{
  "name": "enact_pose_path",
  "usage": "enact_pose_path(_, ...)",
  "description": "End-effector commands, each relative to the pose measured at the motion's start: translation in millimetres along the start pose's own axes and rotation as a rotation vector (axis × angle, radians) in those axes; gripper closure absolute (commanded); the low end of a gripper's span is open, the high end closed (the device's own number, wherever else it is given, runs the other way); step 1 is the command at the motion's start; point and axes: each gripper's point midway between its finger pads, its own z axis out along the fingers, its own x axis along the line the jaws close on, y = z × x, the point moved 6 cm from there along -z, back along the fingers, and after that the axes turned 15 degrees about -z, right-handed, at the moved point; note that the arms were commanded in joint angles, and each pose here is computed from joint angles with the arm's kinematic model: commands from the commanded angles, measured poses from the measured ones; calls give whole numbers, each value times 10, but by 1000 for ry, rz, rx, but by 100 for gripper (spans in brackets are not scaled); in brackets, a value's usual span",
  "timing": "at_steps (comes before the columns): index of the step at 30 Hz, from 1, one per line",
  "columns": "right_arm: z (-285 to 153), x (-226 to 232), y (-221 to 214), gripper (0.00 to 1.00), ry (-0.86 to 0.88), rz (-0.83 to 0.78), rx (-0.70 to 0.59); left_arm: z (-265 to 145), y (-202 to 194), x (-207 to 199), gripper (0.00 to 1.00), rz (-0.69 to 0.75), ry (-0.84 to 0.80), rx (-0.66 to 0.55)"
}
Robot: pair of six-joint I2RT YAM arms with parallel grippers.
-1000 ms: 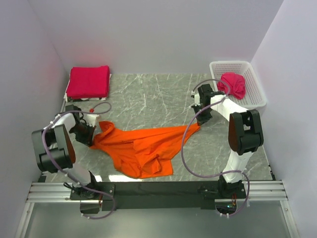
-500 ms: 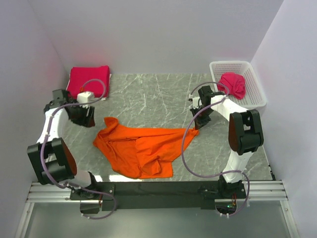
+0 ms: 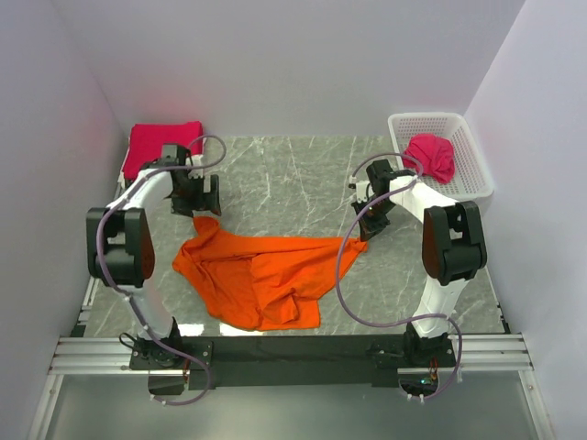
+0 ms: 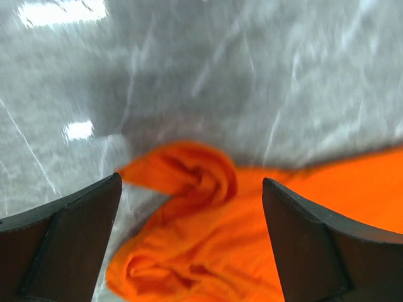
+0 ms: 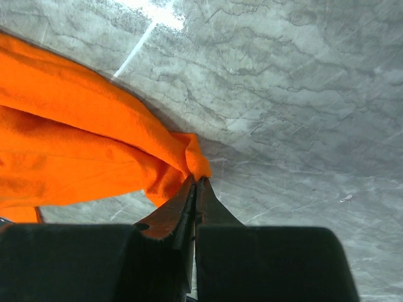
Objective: Fold and stack the t-shirts
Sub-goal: Flatten the tshirt out
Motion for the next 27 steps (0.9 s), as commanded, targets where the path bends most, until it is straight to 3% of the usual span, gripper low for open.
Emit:
enact_pose_path(1, -19, -26, 52, 100, 2, 5, -15, 79, 191, -74, 1, -127, 107, -43)
enact_pose_path(7, 7, -29, 34, 100, -1, 5, -15, 284, 170, -76, 2, -249, 257, -17)
enact_pose_path(14, 35, -30, -8, 100, 2, 3, -11, 29, 195, -132, 19, -300, 312, -103)
enact_pose_path(19, 26, -10, -29, 100, 3, -5, -18, -296, 79, -195, 15, -282, 301, -143)
enact_pose_path(21, 33, -6, -43, 100, 4, -4, -15, -311, -1, -204, 11, -283, 291, -113)
enact_pose_path(27, 44, -16, -41, 100, 0, -2, -20, -130, -98, -269, 10, -287, 281, -51)
